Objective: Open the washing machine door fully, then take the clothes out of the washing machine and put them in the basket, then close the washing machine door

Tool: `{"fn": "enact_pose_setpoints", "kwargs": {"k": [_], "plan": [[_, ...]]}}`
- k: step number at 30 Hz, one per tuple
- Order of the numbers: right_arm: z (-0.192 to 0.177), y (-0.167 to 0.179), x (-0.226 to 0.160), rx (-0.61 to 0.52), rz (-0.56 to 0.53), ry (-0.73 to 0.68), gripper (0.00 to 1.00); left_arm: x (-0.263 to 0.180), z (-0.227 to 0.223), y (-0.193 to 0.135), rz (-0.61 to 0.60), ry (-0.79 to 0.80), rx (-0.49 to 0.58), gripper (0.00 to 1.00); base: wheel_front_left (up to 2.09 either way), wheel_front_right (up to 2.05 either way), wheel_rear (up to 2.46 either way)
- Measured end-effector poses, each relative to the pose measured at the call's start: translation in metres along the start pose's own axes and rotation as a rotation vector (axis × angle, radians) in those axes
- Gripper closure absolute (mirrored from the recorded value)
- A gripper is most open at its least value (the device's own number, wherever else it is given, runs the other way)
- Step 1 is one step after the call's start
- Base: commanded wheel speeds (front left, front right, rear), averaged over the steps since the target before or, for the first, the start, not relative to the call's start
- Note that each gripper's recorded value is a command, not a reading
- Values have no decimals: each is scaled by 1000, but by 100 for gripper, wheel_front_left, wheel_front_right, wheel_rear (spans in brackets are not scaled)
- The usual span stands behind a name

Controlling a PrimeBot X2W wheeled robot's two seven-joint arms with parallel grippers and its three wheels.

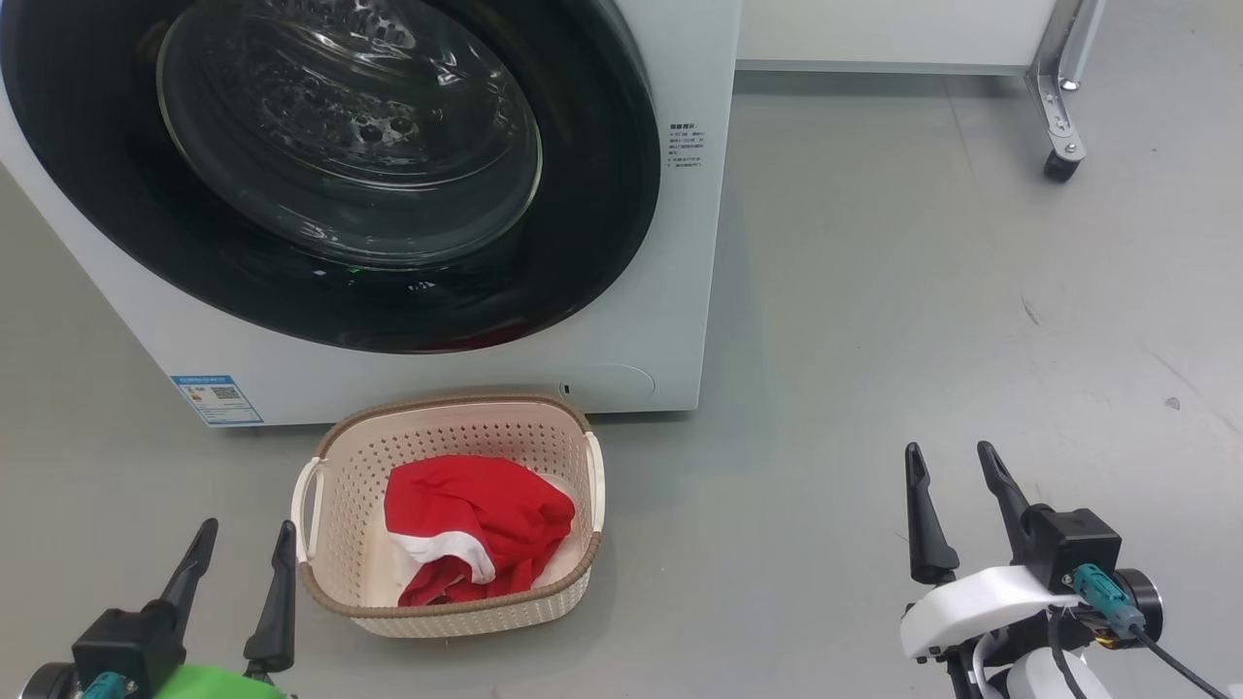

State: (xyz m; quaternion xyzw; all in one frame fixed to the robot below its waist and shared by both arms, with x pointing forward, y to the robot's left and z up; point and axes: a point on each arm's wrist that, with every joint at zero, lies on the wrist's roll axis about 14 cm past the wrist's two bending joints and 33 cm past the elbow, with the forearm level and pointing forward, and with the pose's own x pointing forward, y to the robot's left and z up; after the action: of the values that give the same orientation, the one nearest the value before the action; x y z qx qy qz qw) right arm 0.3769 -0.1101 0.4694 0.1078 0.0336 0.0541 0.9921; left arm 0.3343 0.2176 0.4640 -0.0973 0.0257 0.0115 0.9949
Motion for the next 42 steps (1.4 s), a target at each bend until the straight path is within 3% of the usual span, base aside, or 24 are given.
{"fn": "enact_pose_setpoints", "kwargs": {"k": [21,22,29,42], "plan": [[-4,7,-2,-8,16,14,0,-12,-6,-2,2,15,13,0,0,0,0],[-5,8,-2,-7,17,16,100,-12,-7,-3,0,16,11,100,0,0,0],[-36,2,-19,3,-7,111,100,-22,-33,-12,6,91,-30,100,0,0,0],[-32,-7,-19,162,-52,117,100,-19,-35,-8,48,106,-187,100,0,0,0]]}}
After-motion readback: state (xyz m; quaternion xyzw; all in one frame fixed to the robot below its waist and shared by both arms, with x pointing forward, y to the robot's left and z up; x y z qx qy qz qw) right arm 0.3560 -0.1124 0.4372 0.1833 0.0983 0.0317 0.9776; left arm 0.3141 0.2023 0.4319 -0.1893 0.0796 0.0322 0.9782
